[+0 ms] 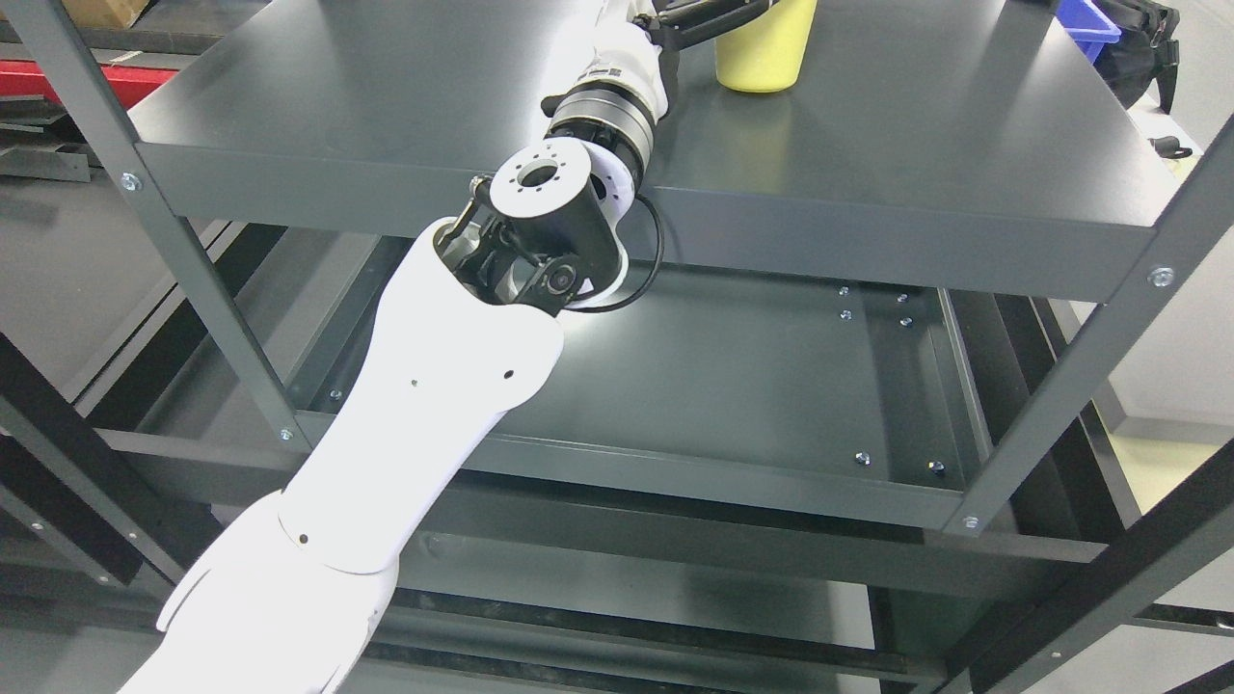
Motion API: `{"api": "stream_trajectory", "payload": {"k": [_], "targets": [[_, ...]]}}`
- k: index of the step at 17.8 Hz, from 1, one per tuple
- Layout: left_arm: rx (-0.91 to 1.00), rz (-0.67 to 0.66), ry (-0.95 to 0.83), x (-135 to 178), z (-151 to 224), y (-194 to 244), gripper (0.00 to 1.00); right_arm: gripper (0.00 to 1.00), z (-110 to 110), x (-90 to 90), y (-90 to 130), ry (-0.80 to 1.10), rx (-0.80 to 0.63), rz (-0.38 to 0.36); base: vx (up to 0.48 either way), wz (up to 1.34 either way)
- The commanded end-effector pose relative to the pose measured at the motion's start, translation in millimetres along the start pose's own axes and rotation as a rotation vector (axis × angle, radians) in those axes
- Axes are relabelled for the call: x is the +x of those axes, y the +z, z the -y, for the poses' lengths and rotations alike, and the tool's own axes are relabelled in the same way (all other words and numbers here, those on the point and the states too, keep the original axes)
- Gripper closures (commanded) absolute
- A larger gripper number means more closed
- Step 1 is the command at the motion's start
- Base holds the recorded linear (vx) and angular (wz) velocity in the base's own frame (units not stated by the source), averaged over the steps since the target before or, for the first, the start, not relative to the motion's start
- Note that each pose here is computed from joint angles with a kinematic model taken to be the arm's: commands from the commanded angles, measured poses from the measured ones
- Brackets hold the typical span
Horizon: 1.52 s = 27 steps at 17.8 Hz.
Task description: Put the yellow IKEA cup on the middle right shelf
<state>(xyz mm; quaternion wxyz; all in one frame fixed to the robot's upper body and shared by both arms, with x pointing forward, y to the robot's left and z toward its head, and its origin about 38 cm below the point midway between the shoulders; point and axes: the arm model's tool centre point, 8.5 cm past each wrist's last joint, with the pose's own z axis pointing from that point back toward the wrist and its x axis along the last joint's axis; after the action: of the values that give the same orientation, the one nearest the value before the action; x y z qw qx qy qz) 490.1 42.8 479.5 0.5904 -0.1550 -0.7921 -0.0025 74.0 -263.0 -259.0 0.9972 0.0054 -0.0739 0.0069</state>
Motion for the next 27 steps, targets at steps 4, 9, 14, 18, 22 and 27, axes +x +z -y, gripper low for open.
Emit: {"api": "stream_trajectory", "payload": {"k": [4, 9, 14, 18, 22, 27], "targets": [[-0.021, 0.103, -0.035, 20, 6, 17, 0.01, 0.01, 28, -6.9, 3, -0.005, -0.227, -0.011, -0.036, 0.0], [-0.016, 0.113, -0.013, 24, 1, 19, 0.01, 0.01, 28, -6.9, 3, -0.005, -0.227, -0.011, -0.068, 0.0], [0.032, 0.153, -0.001, 30, -16, 24, 0.01, 0.01, 28, -6.9, 3, -0.005, -0.227, -0.011, -0.097, 0.0], [0.03, 0.21, -0.016, 34, -17, 38, 0.01, 0.01, 28, -6.9, 3, -0.005, -0.227, -0.011, -0.12, 0.05], [-0.084, 0.208, 0.0, 18, -5, 53, 0.01, 0.01, 28, -6.9, 3, -0.005, -0.227, -0.011, -0.083, 0.12], [-0.345, 0.244, 0.001, -4, 39, 69, 0.01, 0.01, 28, -6.9, 3, -0.005, -0.227, -0.011, -0.074, -0.08]]}}
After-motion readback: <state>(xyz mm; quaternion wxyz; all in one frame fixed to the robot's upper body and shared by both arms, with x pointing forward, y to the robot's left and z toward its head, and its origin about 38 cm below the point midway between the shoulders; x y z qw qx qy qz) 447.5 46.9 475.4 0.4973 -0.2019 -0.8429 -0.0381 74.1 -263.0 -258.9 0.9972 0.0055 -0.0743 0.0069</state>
